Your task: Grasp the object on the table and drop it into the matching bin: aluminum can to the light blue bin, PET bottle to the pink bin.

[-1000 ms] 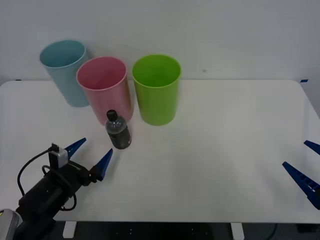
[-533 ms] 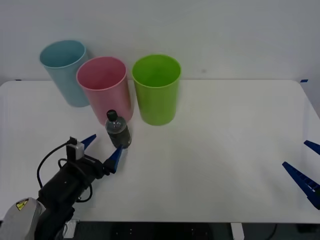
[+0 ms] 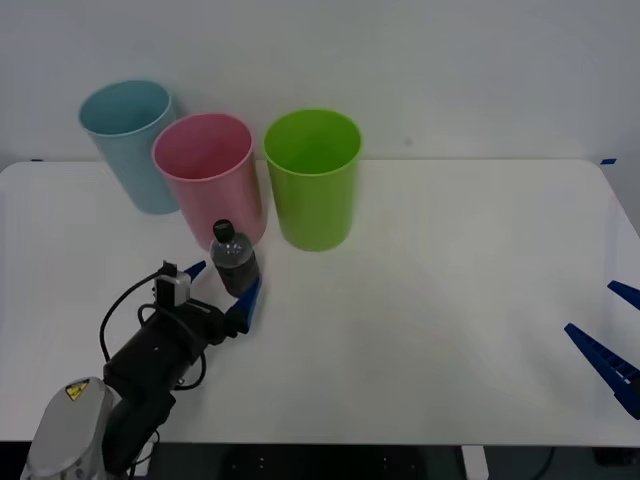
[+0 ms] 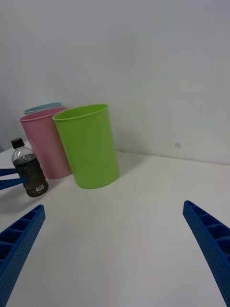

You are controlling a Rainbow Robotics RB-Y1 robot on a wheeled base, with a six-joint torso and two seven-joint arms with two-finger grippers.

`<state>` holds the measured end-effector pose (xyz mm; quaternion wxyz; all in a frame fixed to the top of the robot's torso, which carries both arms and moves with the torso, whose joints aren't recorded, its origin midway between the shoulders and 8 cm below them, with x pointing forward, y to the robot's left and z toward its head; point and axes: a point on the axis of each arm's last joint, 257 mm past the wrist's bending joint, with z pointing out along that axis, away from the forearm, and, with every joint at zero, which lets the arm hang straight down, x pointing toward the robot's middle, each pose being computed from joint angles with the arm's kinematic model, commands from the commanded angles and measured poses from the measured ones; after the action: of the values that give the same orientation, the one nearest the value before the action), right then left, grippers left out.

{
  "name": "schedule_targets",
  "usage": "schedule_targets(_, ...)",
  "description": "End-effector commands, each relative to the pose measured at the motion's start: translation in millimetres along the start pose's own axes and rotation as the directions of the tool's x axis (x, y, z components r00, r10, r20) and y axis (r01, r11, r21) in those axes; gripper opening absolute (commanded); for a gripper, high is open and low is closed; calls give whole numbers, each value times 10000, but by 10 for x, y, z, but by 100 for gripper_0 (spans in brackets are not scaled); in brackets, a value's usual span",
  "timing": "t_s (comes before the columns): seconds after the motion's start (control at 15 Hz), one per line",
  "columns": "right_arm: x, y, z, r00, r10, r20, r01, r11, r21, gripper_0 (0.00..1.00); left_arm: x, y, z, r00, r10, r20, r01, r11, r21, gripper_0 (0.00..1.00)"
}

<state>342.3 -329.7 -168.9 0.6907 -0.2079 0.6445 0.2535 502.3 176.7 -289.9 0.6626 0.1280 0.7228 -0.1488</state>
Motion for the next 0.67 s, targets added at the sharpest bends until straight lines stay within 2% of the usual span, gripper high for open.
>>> schedule_targets(0.07, 0, 0, 0, 10000, 0, 0, 0, 10000, 0, 100, 11, 21, 79, 10000, 48, -67, -48, 10000, -78, 100)
schedule_targets(0.67, 0, 0, 0, 10000, 0, 0, 0, 10000, 0, 100, -23, -7, 185, 9999, 154, -73, -154, 9999, 29, 100)
